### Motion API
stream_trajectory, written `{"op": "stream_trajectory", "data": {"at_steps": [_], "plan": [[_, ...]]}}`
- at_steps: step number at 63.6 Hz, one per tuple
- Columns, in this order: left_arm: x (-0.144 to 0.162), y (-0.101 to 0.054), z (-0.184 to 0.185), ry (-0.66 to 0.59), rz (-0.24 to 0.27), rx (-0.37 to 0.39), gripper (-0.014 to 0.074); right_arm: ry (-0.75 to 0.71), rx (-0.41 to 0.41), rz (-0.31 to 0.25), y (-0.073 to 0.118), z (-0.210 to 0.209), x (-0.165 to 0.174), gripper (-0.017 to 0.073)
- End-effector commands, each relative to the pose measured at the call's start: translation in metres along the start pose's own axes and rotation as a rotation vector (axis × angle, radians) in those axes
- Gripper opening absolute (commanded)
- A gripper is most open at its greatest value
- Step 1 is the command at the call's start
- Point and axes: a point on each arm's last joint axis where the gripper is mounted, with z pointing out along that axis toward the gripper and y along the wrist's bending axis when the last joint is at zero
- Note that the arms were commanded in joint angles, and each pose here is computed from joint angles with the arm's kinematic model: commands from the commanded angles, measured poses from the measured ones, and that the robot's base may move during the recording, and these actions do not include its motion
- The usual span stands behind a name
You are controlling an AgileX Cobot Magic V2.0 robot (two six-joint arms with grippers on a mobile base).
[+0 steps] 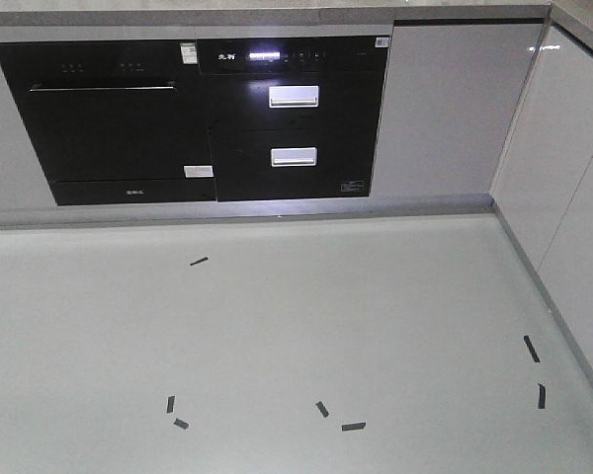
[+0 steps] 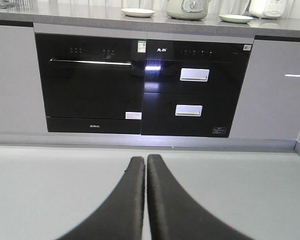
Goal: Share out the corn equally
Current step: 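Drive the base toward the counter with the pot and plates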
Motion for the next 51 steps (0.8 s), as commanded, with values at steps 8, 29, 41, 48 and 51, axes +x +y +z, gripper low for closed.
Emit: {"op": "stream_trajectory", "data": {"at_steps": [8,29,41,48,51], "plan": [[-0.0142,-0.0026,-0.0033,-0.104,-0.003,0.025,-0.0006,-0.061,-0.014,-0.015,0.0016,-0.0001,-0.0007,-0.0002],[-0.0142,-0.0026,-0.0033,-0.104,-0.003,0.025,-0.0006,-0.061,-0.014,-0.015,0.0016,-0.0001,-0.0007,-0.0002],[-0.0142,-0.0026,-0.0033,-0.104,-0.003,0.025,-0.0006,-0.061,-0.014,-0.015,0.0016,-0.0001,-0.0007,-0.0002],[-0.0142,-0.0026,-0.0033,-0.104,-0.003,0.025,-0.0006,-0.061,-0.014,-0.015,0.0016,-0.0001,-0.0007,-0.0002],[-0.0142,-0.0026,-0.0033,-0.104,-0.003,0.025,-0.0006,-0.061,-0.014,-0.015,0.0016,-0.0001,-0.0007,-0.0002]]}}
